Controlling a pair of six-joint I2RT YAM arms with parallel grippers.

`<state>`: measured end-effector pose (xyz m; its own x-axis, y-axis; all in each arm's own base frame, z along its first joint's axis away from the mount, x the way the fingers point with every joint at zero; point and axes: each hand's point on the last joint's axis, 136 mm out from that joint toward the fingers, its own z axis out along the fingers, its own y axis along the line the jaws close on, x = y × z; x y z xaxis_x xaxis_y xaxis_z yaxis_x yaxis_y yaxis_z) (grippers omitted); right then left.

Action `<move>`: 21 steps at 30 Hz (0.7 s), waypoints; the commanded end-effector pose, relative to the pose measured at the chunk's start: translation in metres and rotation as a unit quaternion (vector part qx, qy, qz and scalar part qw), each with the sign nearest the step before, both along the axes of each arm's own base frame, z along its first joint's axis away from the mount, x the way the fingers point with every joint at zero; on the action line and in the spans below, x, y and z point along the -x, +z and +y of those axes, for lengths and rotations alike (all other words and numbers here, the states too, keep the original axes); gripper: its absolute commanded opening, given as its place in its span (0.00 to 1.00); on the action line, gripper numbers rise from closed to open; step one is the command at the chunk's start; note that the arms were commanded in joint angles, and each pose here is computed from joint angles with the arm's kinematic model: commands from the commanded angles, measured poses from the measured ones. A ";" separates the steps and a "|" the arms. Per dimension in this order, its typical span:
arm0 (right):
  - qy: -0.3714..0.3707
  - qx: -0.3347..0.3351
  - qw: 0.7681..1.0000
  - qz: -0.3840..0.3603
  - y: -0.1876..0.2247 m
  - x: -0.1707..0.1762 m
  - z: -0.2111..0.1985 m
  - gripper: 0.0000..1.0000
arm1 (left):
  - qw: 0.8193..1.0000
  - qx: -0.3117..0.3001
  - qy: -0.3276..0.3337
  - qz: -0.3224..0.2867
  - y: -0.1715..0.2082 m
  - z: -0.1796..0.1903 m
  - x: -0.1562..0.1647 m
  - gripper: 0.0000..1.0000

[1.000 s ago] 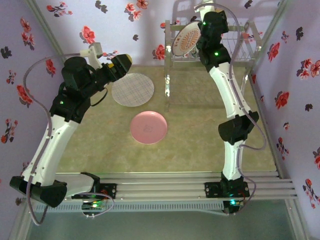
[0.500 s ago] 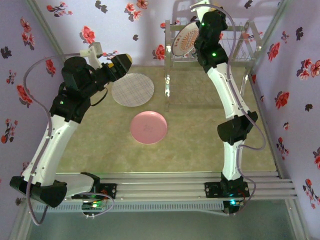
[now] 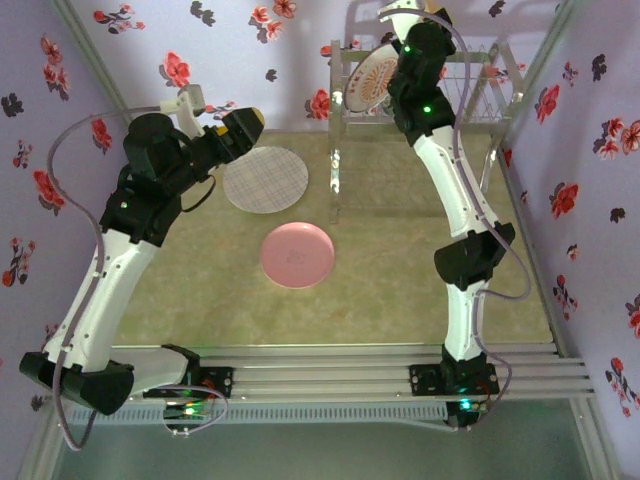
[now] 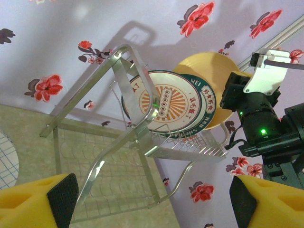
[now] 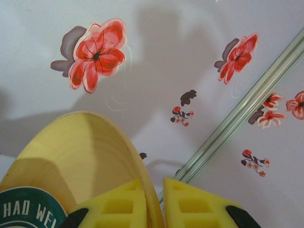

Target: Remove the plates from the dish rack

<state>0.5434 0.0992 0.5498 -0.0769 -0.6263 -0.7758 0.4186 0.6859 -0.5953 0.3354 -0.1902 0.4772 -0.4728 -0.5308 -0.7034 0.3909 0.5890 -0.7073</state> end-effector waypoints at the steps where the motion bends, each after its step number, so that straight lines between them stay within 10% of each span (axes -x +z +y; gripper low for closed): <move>1: 0.000 -0.021 0.998 -0.061 0.041 0.025 -0.007 0.05 | 1.000 0.018 -0.007 -0.021 0.014 -0.001 -0.001 0.86; 21: -0.059 0.024 0.997 -0.050 0.046 0.037 -0.050 0.05 | 0.999 0.022 -0.011 -0.023 0.018 -0.002 0.000 0.86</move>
<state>0.5394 0.0707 0.5523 -0.1372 -0.6815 -0.7188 0.4547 0.6014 -0.6570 0.3350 -0.1927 0.4798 -0.4779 -0.5352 -0.6965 0.4010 0.5725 -0.7151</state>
